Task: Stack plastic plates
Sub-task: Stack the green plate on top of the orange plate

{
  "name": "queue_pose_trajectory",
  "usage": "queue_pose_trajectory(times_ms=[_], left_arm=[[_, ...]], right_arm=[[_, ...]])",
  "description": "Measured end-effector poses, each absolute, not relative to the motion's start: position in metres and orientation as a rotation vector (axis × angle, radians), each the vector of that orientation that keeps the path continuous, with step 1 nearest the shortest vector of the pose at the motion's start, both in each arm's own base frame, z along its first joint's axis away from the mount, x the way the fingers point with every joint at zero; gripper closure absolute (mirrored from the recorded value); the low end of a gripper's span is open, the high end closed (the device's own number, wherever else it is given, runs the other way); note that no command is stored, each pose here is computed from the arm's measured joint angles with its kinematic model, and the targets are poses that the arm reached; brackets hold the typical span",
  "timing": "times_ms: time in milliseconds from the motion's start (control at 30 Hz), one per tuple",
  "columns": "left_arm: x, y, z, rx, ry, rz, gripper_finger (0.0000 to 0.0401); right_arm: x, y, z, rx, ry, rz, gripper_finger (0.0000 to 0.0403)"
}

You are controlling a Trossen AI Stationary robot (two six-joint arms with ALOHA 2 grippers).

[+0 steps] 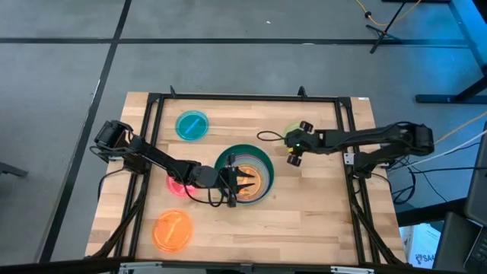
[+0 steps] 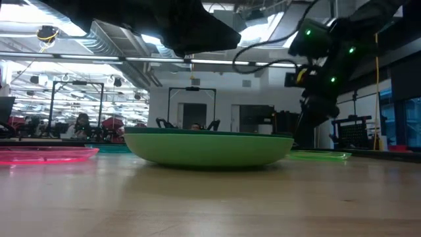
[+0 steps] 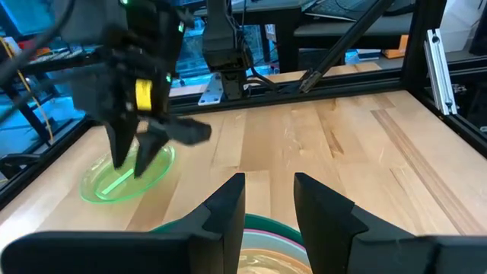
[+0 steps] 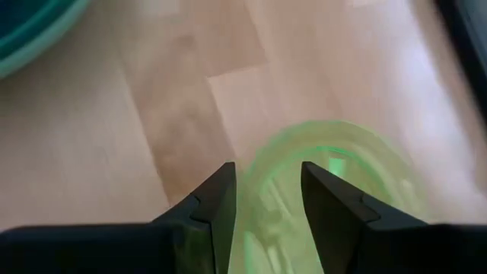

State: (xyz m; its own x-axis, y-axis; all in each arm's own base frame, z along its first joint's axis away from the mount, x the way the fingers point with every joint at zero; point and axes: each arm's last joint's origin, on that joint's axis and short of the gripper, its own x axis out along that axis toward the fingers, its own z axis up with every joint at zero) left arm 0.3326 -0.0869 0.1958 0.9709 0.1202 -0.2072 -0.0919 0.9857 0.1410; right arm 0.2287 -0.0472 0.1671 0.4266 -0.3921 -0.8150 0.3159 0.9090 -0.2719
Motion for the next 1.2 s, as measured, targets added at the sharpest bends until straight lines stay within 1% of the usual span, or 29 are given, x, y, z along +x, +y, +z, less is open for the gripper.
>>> queue_pose_trajectory(times_ms=[267, 400, 700, 967, 1067, 1200], left_arm=[[0.333, -0.087, 0.196, 0.087, 0.215, 0.112, 0.0294], [0.332, -0.087, 0.195, 0.089, 0.221, 0.112, 0.0294], [0.332, -0.087, 0.195, 0.088, 0.221, 0.113, 0.0294], [0.332, -0.087, 0.195, 0.089, 0.222, 0.113, 0.0294], [0.332, -0.087, 0.195, 0.089, 0.222, 0.113, 0.0294], [0.332, -0.087, 0.195, 0.089, 0.222, 0.113, 0.0294]], right_arm=[[0.239, -0.054, 0.141, -0.066, 1.112, -0.493, 0.0263], [0.238, -0.058, 0.138, -0.039, 1.123, -0.513, 0.0263], [0.238, -0.058, 0.137, 0.01, 1.122, -0.486, 0.0263], [0.234, -0.058, 0.129, -0.004, 1.158, -0.52, 0.0264], [0.234, -0.058, 0.129, -0.01, 1.158, -0.526, 0.028], [0.233, -0.058, 0.129, -0.032, 1.168, -0.513, 0.0329]])
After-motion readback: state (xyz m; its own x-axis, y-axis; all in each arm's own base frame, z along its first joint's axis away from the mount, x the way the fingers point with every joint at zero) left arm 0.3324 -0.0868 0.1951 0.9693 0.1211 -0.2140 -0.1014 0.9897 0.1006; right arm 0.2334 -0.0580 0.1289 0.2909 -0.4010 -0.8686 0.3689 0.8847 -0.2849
